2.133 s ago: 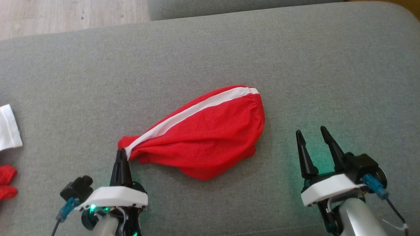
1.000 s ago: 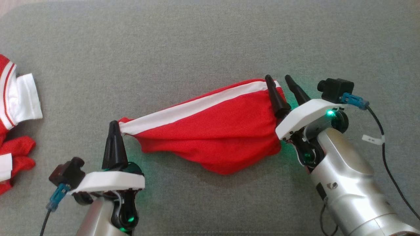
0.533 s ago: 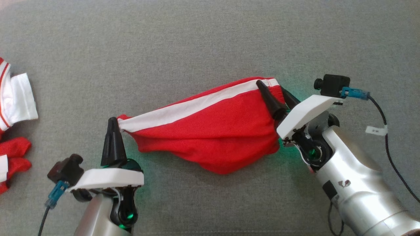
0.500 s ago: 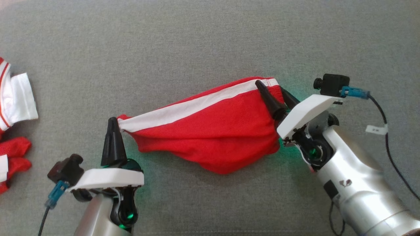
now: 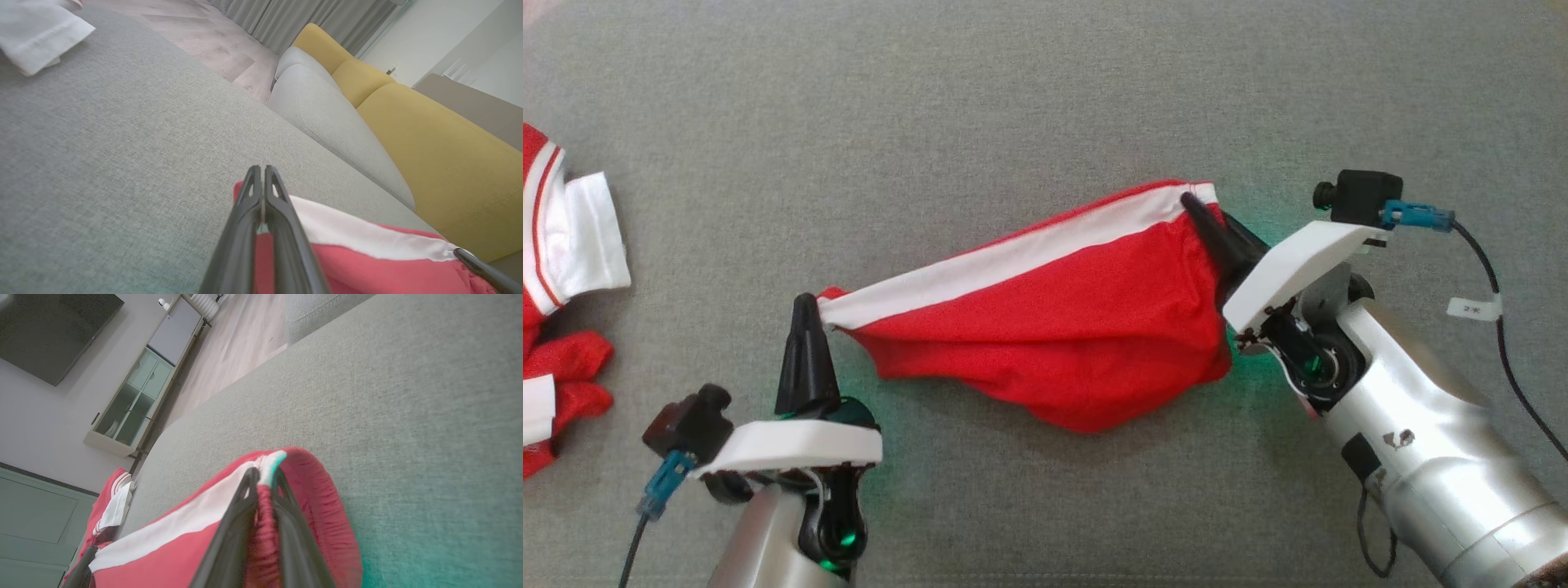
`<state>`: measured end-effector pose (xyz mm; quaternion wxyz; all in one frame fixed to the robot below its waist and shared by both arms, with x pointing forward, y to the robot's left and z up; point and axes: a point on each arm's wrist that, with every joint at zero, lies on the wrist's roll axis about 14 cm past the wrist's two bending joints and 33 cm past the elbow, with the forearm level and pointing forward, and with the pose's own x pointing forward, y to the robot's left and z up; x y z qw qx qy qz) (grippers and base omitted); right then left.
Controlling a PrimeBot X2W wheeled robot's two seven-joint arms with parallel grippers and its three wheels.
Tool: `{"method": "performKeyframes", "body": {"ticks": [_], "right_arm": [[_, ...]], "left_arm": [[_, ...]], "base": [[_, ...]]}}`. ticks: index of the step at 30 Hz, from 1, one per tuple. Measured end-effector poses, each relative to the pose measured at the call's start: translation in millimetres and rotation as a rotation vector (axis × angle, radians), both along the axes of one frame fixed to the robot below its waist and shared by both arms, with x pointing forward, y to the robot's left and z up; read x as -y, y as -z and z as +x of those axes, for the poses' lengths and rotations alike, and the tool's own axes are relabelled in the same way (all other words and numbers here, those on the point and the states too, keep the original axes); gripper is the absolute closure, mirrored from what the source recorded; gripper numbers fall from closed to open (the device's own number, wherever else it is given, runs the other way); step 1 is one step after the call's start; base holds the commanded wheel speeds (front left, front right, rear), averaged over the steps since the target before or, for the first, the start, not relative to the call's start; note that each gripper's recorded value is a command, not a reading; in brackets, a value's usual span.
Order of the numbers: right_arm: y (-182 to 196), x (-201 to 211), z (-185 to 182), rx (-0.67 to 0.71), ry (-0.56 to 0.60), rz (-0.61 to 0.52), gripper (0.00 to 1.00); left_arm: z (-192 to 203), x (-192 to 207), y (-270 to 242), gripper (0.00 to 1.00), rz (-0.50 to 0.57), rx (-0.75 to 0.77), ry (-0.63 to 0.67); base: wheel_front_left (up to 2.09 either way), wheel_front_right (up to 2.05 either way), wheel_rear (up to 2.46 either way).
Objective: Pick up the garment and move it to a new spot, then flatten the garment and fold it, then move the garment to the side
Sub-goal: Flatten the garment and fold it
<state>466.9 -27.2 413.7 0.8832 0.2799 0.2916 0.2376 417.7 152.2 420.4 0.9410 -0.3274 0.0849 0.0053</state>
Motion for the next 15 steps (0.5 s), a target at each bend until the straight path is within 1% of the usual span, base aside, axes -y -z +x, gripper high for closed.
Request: {"method": "performKeyframes", "body": {"ticks": [1,2,8,11,15], "right_arm": [[-0.9,0.5,1.5,0.007,0.007,0.002,0.95],[-1.8,1.3,2.5,0.016,0.014,0.003,1.0],[-9.8,9.2,4.2,0.081,0.056,-0.003,1.0],[-25.7,14.6,6.5,0.152,0.091,0.006,1.0],[-58.0,21.5,5.9,0.277,0.123,0.023,1.0]], "left_arm": [[-0.1,-0.3,-0.1,1.0,0.0,0.0,-0.001],[-0.2,-0.5,-0.2,1.0,0.001,0.0,-0.001],[0.4,0.2,-6.6,1.0,-0.001,0.018,0.0],[2.4,1.3,-18.5,1.0,-0.002,0.052,0.002],[9.9,9.9,-52.4,1.0,0.022,0.155,0.034]], "base": [[0.0,0.0,0.0],[0.0,0.0,0.0],[0.0,0.0,0.0],[0.0,0.0,0.0],[0.0,0.0,0.0]]}}
